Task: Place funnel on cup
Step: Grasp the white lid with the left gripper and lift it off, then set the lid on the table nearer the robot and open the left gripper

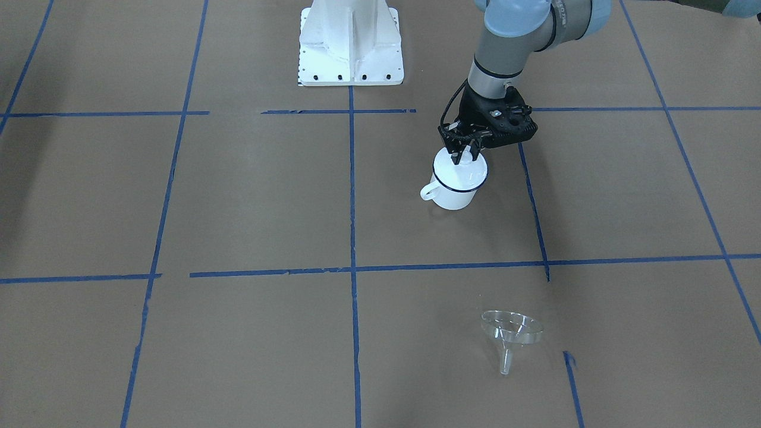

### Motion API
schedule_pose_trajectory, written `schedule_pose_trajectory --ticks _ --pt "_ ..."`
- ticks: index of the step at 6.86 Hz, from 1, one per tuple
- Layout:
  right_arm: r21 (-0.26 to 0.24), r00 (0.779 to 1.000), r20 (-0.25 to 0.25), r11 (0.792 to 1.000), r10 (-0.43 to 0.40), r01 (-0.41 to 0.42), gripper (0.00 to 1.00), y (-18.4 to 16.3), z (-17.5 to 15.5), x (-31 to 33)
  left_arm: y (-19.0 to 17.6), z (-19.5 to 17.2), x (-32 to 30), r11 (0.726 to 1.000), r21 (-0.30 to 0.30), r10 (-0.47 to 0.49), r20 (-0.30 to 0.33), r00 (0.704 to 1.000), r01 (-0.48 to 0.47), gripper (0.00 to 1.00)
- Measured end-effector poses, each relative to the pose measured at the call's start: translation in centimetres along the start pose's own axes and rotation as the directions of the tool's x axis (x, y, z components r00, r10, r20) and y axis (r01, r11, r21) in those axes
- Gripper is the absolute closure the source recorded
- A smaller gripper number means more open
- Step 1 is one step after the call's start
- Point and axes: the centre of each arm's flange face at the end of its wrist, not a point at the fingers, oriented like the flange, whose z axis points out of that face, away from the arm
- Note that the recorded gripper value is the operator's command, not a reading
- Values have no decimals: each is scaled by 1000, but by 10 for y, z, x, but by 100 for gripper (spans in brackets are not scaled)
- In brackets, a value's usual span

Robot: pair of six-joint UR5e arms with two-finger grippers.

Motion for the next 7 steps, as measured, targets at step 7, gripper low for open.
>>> schedule_pose_trajectory --ticks 7 --pt "-1 1000 0 1000 1 -1 0 0 0 0 31 -100 -85 985 18 172 -15 985 -171 100"
